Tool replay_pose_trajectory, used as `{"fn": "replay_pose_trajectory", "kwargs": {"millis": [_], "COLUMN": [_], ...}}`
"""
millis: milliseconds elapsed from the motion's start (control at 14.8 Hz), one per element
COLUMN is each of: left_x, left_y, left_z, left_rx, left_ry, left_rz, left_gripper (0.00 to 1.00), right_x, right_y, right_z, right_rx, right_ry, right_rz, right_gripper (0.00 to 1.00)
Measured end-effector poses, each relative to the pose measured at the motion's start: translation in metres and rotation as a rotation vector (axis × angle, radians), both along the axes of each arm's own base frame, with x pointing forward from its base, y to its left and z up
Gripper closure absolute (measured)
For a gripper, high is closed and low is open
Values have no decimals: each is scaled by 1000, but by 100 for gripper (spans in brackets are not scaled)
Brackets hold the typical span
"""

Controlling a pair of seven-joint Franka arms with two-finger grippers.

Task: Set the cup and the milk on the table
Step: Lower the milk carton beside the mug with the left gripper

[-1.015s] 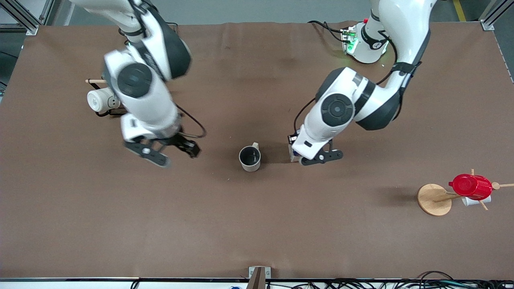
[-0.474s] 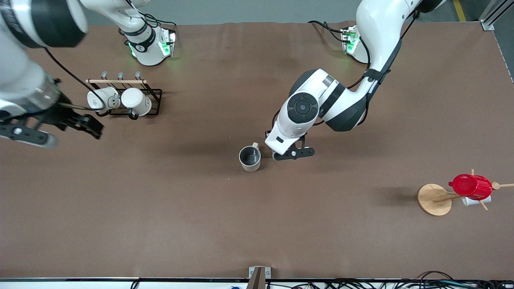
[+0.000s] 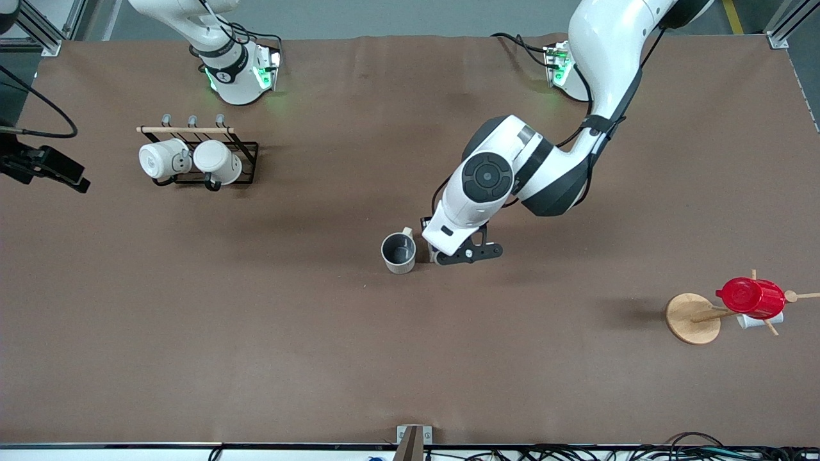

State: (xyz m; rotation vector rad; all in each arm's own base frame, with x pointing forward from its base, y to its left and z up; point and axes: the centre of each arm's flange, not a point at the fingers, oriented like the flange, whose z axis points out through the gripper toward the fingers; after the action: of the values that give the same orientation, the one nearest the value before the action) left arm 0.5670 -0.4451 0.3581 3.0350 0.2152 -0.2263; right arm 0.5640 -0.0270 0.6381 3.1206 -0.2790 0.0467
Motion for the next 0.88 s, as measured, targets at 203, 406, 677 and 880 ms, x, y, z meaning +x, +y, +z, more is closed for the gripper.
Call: {"fn": "replay_pose_trajectory", "kwargs": {"millis": [203,406,677,880], "left_x": [-2,-2,-2,-2], "left_y": [-12,-17,-18,-21], "left_z": [-8,-11,-15,-20], "left_rx": [-13,-20,-25,-28], "left_ry": [-5,-10,-13,-14], "left_rz": [-10,-14,-13,-14], "left_gripper": [65,65,62,47], "right_x": [0,0,0,0], "right_y": [-2,-9,-5,-2], "right_z": [0,0,0,0], "right_rx": [3,6,7,8], "right_ry": [0,0,1,2], "right_rz": [-3,-16,-8,-2], "right_gripper": [0,0,0,0]}}
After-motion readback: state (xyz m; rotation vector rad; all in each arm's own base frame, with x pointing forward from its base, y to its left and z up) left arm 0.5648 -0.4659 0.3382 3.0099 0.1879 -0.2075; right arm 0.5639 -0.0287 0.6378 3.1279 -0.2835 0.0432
